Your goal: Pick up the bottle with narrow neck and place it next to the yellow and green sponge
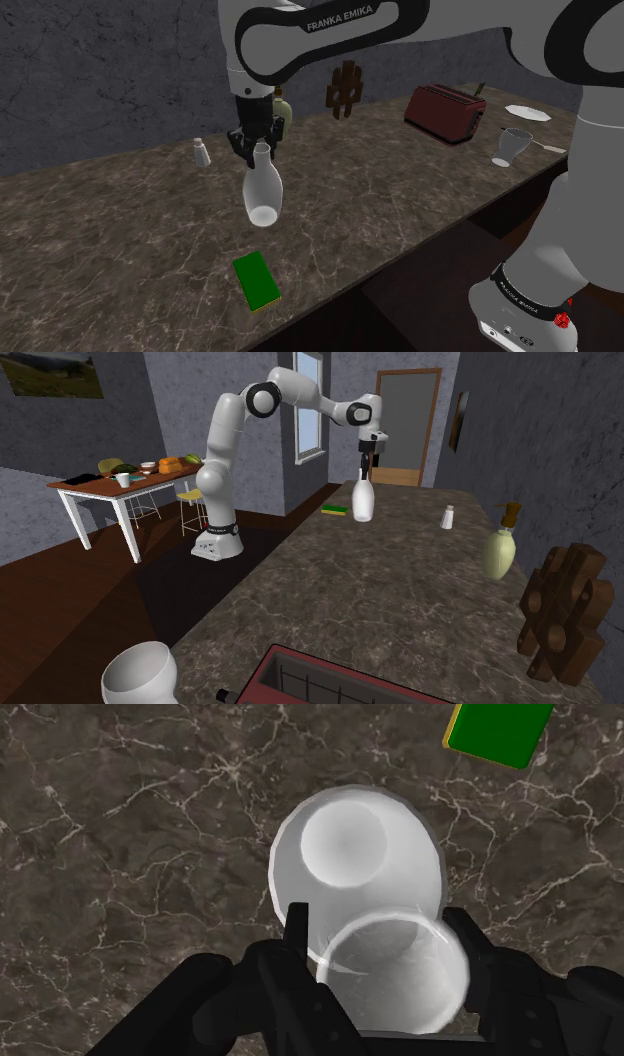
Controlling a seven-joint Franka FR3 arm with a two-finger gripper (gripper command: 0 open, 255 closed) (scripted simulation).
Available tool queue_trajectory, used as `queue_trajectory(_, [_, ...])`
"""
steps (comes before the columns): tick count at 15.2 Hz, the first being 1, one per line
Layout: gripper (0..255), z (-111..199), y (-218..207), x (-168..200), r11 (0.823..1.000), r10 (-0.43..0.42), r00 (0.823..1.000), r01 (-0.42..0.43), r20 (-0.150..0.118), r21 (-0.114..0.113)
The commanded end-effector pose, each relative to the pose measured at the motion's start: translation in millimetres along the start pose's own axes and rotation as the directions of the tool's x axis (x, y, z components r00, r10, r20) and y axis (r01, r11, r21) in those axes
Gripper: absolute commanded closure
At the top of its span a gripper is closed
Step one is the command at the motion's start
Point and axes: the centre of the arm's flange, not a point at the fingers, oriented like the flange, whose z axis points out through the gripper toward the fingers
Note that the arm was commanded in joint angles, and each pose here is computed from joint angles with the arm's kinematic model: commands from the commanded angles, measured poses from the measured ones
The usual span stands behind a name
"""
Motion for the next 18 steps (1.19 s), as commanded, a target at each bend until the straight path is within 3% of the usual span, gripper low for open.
queue_trajectory(1, [255,9,0,0,1.0,0.0,1.0,0.0,-0.001,0.0])
queue_trajectory(9, [255,9,0,0,1.0,0.0,1.0,0.0,-0.001,0.0])
queue_trajectory(10, [0,9,0,-1,1.0,0.0,1.0,0.0,-0.001,0.0])
queue_trajectory(15, [0,9,0,-1,1.0,0.0,1.0,0.0,-0.001,0.0])
queue_trajectory(18, [0,-31,0,-1,1.0,0.0,1.0,0.0,-0.001,0.0])
